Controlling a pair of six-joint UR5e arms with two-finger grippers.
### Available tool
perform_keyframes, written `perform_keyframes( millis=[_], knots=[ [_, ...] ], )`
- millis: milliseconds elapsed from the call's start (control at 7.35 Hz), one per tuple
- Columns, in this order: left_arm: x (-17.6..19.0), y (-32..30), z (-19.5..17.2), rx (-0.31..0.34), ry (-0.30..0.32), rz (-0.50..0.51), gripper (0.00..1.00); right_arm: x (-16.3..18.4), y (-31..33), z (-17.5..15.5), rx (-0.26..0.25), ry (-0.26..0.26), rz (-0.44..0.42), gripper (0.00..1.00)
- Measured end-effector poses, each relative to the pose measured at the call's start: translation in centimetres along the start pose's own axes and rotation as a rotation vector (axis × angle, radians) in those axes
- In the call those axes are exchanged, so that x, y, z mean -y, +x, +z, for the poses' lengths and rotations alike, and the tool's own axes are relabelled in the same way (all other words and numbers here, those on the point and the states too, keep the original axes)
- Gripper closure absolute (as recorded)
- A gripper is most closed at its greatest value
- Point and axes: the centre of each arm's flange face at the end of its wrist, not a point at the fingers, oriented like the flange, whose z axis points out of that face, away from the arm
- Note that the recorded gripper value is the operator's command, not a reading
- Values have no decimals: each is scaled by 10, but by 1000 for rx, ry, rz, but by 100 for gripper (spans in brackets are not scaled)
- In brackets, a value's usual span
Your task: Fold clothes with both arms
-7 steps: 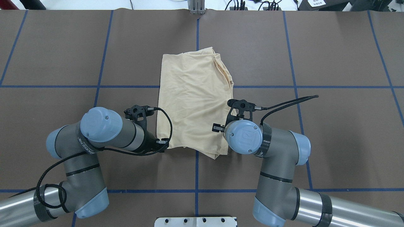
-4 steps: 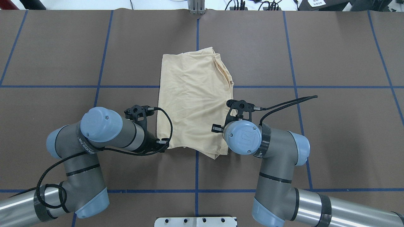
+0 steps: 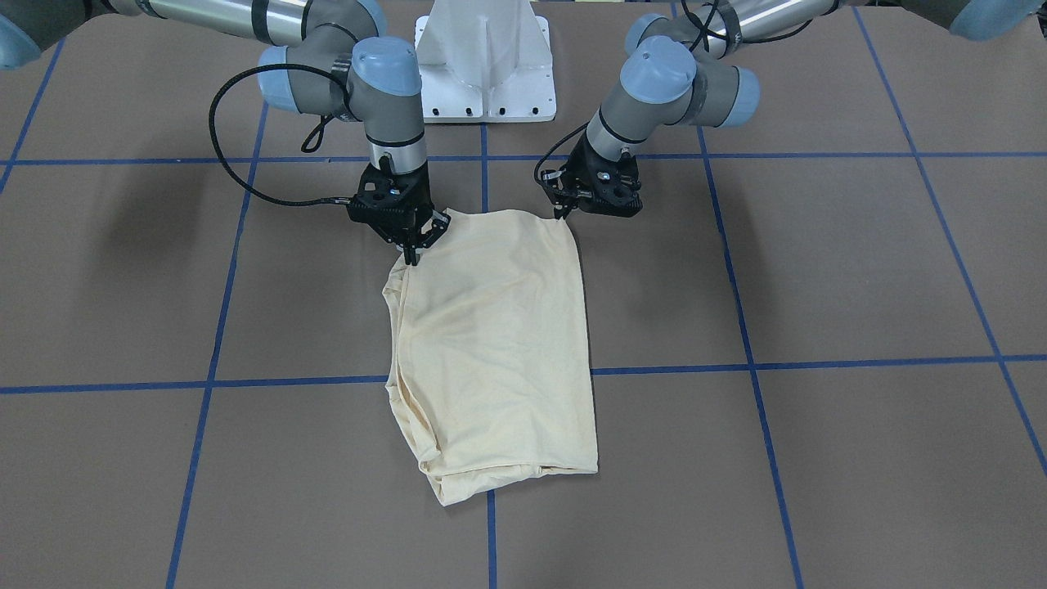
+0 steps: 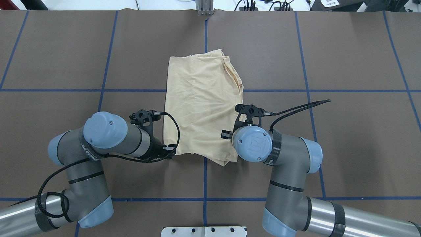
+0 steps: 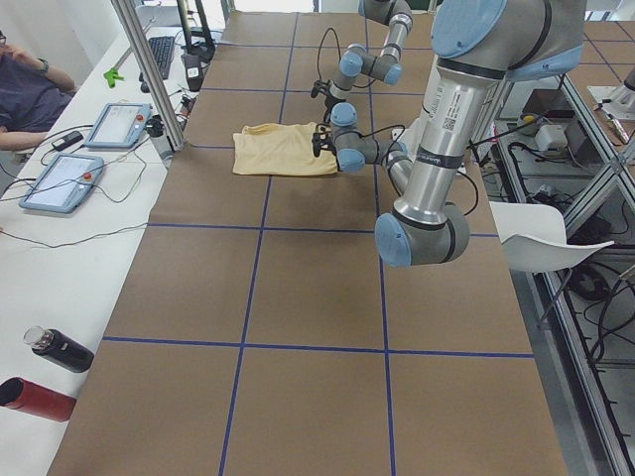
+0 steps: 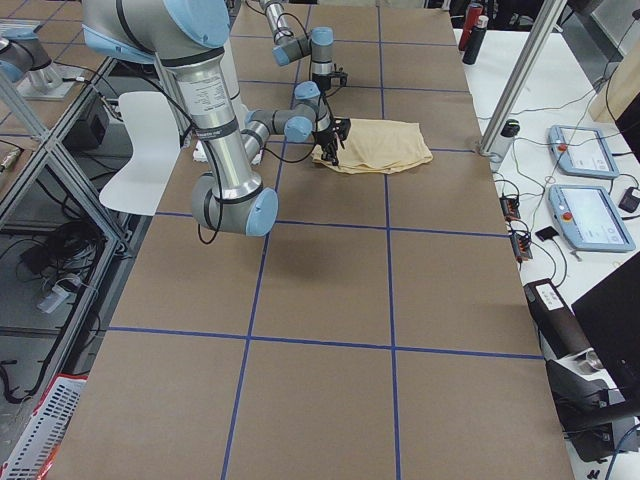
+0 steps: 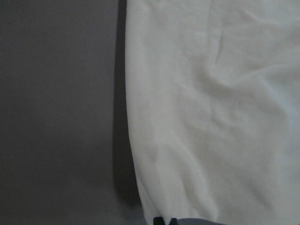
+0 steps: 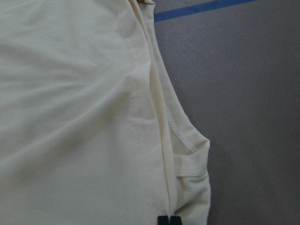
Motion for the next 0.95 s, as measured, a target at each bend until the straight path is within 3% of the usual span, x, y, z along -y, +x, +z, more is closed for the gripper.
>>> perform_keyframes(
  millis=[136,272,408,952],
  knots=[
    [0,0,-1,-2,0,1,100,0,0,0,1,0,-2,97],
    [0,1,-2,-3,0,1,100,0,1,-1,1,0,-12,66],
    [-1,1,-2,-4,0,1,100,0,2,0,-1,1,-36,51],
    [-1,2,-2,-6,0,2,100,0,6,4,-13,1,-73,53]
  ],
)
